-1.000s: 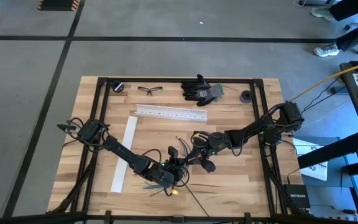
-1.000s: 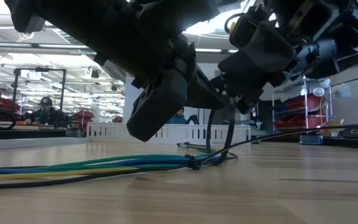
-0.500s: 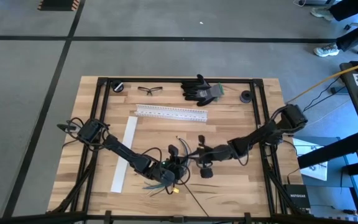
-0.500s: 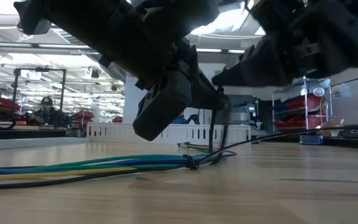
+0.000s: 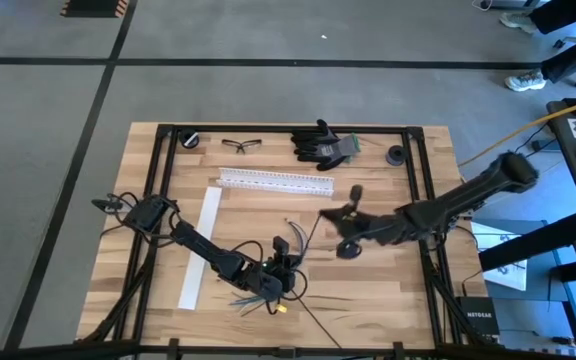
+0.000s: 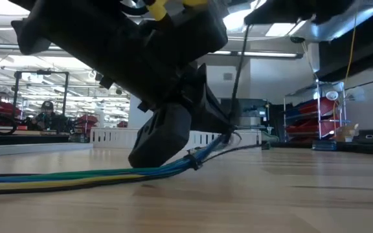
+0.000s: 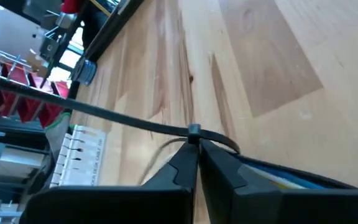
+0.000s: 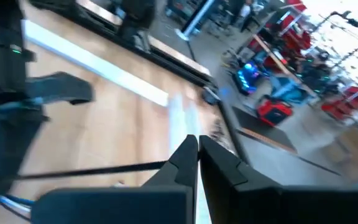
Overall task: Ziptie cables
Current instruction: Wrap the black zip tie on the cable
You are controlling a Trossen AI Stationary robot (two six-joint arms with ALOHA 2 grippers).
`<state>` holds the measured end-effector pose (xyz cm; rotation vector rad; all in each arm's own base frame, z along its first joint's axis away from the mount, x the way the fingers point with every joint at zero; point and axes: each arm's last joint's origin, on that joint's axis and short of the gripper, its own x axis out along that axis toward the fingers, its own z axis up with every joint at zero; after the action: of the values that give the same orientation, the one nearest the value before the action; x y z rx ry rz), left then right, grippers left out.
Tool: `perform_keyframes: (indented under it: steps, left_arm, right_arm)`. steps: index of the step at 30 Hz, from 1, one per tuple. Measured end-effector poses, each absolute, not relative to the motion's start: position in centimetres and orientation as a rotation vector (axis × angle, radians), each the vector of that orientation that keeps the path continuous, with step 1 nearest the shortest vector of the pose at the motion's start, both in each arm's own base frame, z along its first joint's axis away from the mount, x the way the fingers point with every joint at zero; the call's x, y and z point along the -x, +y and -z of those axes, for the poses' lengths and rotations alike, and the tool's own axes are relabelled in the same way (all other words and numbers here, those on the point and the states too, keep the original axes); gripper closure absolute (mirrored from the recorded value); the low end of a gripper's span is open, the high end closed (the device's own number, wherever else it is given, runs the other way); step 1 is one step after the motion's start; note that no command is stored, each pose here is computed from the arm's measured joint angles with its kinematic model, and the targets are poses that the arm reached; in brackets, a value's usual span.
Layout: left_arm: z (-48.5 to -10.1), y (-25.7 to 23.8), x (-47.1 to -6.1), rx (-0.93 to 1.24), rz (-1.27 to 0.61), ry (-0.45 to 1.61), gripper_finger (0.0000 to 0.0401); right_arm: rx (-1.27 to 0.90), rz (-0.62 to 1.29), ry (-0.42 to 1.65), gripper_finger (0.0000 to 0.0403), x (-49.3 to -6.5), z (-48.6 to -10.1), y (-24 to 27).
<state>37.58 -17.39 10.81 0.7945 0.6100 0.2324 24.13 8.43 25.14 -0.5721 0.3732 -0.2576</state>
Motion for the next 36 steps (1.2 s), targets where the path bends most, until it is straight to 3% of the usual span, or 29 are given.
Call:
perform_keyframes:
  steps: [5, 11, 14, 18, 25, 29, 36]
  left_arm:
    - [-10.8, -17.4, -37.6, -0.796, -0.228, 0.611, 0.0401]
    - [-10.8, -17.4, -37.6, -0.797, -0.232, 0.610, 0.0401]
    - [-10.8, -17.3, -37.6, -0.791, -0.236, 0.611, 0.0401]
    - [-10.9, -17.3, -37.6, -0.788, -0.238, 0.608, 0.0401]
    - [-11.1, -17.3, -37.6, -0.779, -0.242, 0.603, 0.0401]
    - [-11.2, -17.3, -37.6, -0.774, -0.243, 0.600, 0.0401]
    - [-11.3, -17.4, -37.7, -0.759, -0.247, 0.590, 0.0401]
  right_arm:
    - [0.522, 0.328, 0.321, 0.0403, -21.6, -28.5, 7.2]
    - [0.326, 0.263, 0.404, 0.0397, -20.6, -27.6, 6.8]
    - [0.167, 0.252, 0.511, 0.0373, -20.3, -26.0, 6.7]
    - [-0.052, 0.106, 0.617, 0.0311, -20.3, -21.8, 7.3]
    - [-0.267, -0.091, 0.464, 0.0215, -20.8, -14.7, 8.1]
    - [-0.268, -0.088, 0.444, 0.0205, -22.0, -12.6, 8.0]
    - [-0.226, -0.211, 0.507, 0.0224, -26.3, -11.0, 8.6]
